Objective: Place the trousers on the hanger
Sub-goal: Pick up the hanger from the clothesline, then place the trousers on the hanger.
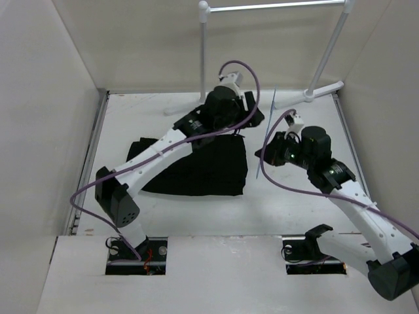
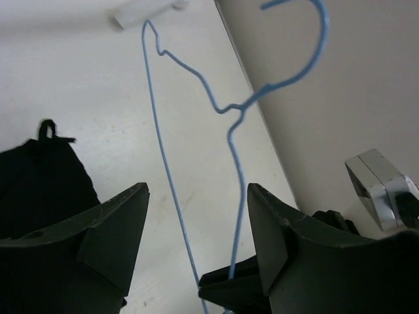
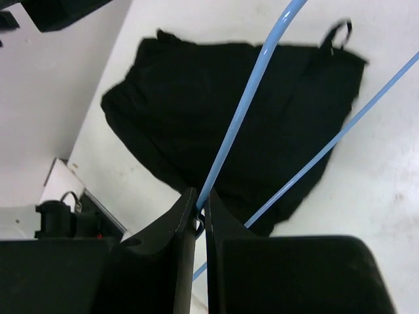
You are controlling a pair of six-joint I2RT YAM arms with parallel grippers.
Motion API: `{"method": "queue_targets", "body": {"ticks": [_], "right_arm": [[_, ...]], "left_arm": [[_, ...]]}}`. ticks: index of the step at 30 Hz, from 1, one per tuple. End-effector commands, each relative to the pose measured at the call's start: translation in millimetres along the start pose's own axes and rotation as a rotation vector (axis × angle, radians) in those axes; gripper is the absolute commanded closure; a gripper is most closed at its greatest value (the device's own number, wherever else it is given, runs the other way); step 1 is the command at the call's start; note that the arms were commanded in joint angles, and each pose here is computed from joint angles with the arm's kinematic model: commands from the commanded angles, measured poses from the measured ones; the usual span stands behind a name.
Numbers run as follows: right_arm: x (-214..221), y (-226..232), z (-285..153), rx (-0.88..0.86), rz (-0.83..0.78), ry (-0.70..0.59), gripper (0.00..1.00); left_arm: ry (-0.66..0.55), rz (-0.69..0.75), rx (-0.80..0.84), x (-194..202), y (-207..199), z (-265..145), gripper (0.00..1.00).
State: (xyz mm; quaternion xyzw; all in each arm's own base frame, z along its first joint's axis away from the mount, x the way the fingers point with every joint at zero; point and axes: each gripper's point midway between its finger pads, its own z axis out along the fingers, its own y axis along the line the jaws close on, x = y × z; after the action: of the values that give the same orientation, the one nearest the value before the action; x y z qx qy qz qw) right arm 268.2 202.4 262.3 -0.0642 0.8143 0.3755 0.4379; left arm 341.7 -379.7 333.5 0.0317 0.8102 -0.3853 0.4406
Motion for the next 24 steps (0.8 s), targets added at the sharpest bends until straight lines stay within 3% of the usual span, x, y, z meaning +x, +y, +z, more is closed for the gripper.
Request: {"method": "queue_targets", "body": {"ticks": [1, 9, 15, 20, 24], "right_arm": [[11, -4, -12, 0.035, 0.0, -0.023, 0.96], [40, -1, -32, 0.024, 0.012, 0.007, 0.96], [52, 0, -41, 0.037, 0.023, 0.028, 0.95], [62, -4, -52, 0.064, 0.057, 0.042, 0.95], [79, -20, -62, 0.156, 0.11, 0.084, 0.95]], "left_arm": [[0.053, 0.068, 0.032, 22, -28, 3, 0.4], [0.135, 0.121, 0.031, 72, -48, 27, 0.44], [0.129, 0.141, 0.02, 84, -53, 44, 0.56], [0.116, 0.144, -0.021, 89, -40, 56, 0.87], [0.021, 0.124, -0.077, 82, -27, 53, 0.98]]}}
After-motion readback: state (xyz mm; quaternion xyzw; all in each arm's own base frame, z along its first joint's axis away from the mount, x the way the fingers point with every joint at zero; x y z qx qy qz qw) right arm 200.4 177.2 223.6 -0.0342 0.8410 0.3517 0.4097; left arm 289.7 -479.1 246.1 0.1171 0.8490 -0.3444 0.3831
